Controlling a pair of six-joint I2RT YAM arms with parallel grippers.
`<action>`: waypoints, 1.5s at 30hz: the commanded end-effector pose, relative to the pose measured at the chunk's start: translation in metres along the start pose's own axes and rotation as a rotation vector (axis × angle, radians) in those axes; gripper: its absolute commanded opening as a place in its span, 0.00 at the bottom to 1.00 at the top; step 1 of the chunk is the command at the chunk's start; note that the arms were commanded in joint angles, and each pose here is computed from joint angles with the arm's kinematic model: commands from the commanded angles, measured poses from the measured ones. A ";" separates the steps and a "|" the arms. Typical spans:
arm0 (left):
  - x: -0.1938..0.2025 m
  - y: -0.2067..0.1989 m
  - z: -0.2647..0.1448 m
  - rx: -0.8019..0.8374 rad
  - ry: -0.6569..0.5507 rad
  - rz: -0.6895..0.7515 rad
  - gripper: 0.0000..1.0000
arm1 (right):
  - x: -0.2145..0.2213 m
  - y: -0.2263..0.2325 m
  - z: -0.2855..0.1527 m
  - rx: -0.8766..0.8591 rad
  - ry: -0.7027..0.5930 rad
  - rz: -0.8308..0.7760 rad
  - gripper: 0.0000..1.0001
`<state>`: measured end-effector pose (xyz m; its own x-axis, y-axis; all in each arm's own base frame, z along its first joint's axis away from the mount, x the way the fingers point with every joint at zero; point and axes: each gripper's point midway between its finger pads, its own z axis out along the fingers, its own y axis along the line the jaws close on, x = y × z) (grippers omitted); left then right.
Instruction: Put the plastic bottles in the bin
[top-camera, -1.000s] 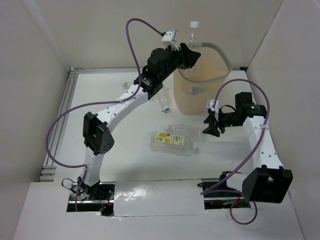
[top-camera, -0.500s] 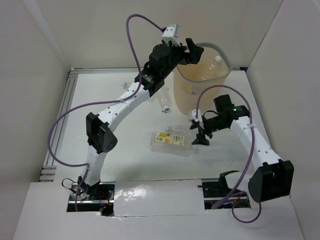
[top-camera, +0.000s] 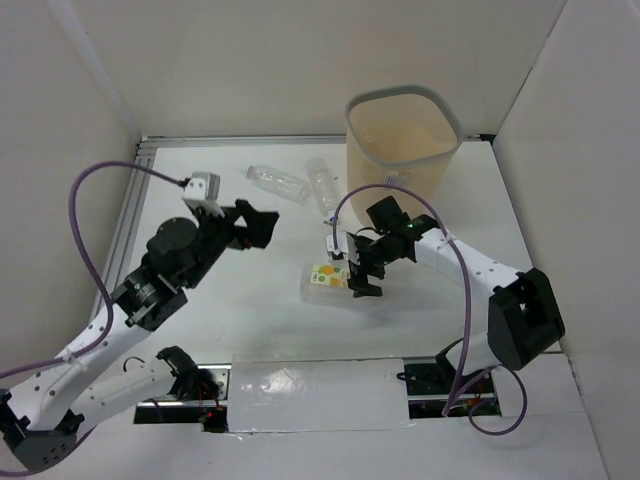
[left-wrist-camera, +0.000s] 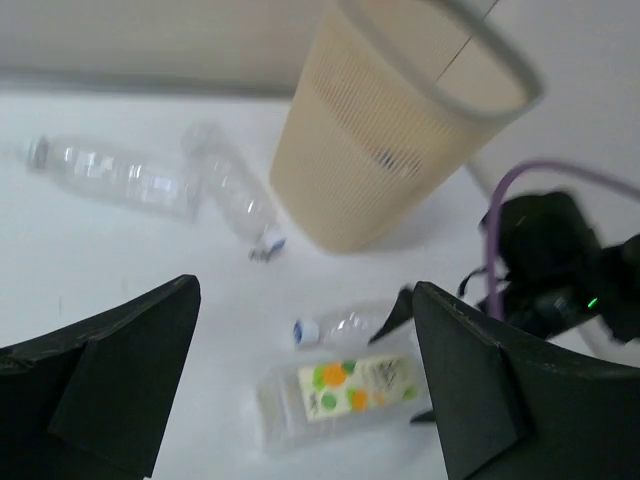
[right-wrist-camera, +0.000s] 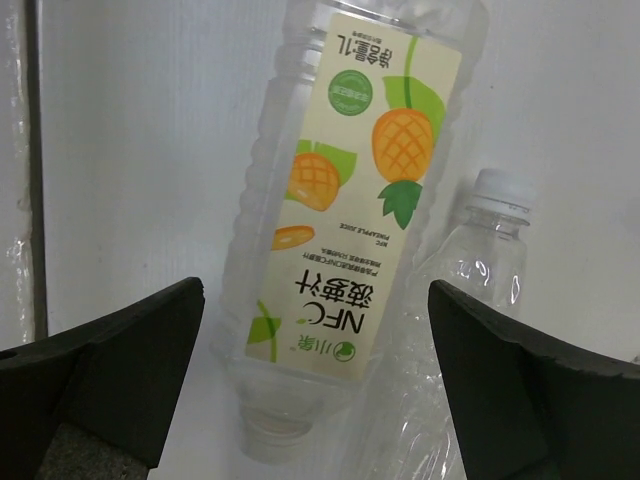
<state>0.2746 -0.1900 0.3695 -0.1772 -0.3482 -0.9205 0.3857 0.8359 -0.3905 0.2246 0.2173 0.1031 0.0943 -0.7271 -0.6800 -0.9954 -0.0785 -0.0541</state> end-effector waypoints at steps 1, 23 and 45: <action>0.080 0.048 -0.026 -0.158 0.189 -0.054 1.00 | -0.010 -0.023 0.005 0.070 0.001 0.002 1.00; 0.135 0.087 -0.063 -0.311 0.256 -0.199 1.00 | -0.015 0.017 0.022 -0.082 0.026 -0.009 0.36; 0.086 0.073 -0.041 -0.271 0.048 -0.335 0.96 | -0.249 -0.202 -0.249 0.859 -0.580 0.041 0.33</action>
<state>0.2368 -0.1324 0.2454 -0.3479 -0.5503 -0.7591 0.0156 0.8061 -0.5915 0.3509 0.2842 0.4167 0.2569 -0.3279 -0.9091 -0.8504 0.3702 -0.3738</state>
